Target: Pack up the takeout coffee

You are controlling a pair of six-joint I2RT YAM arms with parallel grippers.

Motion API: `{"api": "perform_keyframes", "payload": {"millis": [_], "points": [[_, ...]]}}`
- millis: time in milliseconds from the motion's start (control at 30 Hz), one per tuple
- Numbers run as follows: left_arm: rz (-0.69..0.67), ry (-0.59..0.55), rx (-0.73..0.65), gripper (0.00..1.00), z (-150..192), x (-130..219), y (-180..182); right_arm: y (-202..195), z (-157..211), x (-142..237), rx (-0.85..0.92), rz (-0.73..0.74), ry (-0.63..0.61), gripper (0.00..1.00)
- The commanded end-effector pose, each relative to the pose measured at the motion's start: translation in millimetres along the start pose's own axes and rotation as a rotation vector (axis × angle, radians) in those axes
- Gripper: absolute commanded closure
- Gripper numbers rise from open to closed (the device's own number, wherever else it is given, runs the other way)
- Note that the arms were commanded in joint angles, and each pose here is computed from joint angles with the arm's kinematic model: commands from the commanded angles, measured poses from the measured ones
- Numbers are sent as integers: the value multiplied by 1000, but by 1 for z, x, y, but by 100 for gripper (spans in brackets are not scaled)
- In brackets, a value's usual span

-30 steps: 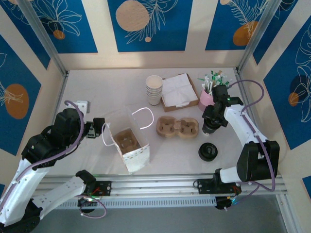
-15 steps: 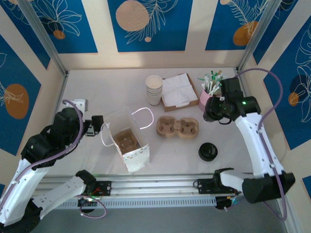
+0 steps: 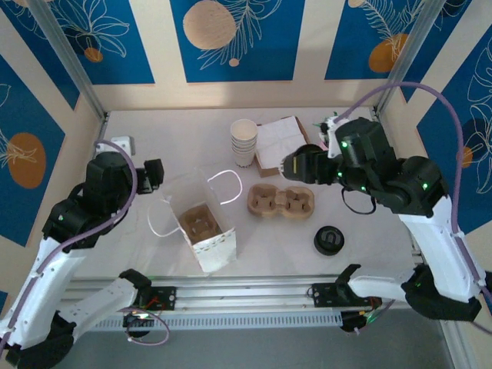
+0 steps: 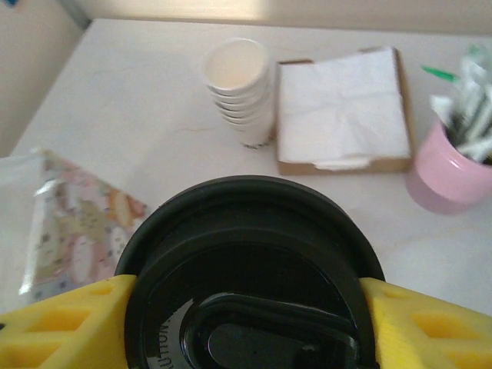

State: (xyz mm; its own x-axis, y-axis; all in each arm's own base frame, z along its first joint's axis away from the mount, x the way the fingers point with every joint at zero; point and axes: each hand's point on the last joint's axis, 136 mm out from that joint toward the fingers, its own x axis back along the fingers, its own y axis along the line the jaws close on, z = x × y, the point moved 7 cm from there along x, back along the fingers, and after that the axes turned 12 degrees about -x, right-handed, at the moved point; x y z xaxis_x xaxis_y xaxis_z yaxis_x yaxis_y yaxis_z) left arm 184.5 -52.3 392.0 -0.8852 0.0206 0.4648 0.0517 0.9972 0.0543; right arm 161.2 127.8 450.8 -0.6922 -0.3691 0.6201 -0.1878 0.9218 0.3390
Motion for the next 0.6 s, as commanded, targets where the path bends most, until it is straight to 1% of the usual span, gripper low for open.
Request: {"api": "perform_keyframes", "payload": {"millis": [0, 167, 333, 433, 500, 567], "points": [[44, -58, 93, 21, -14, 2, 8, 20, -5, 9, 86, 12, -50, 36], [61, -10, 219, 22, -7, -19, 21, 66, -6, 26, 194, -142, -101, 36], [35, 51, 353, 22, 18, -50, 39, 106, -1, 31, 261, -236, -137, 37], [52, 91, 439, 22, 33, -65, 48, 129, 4, 32, 286, -314, -131, 37], [39, 105, 458, 23, 42, -71, 52, 145, 10, 34, 317, -354, -114, 37], [24, 115, 445, 22, 49, -73, 54, 158, 17, 32, 346, -355, -97, 37]]}}
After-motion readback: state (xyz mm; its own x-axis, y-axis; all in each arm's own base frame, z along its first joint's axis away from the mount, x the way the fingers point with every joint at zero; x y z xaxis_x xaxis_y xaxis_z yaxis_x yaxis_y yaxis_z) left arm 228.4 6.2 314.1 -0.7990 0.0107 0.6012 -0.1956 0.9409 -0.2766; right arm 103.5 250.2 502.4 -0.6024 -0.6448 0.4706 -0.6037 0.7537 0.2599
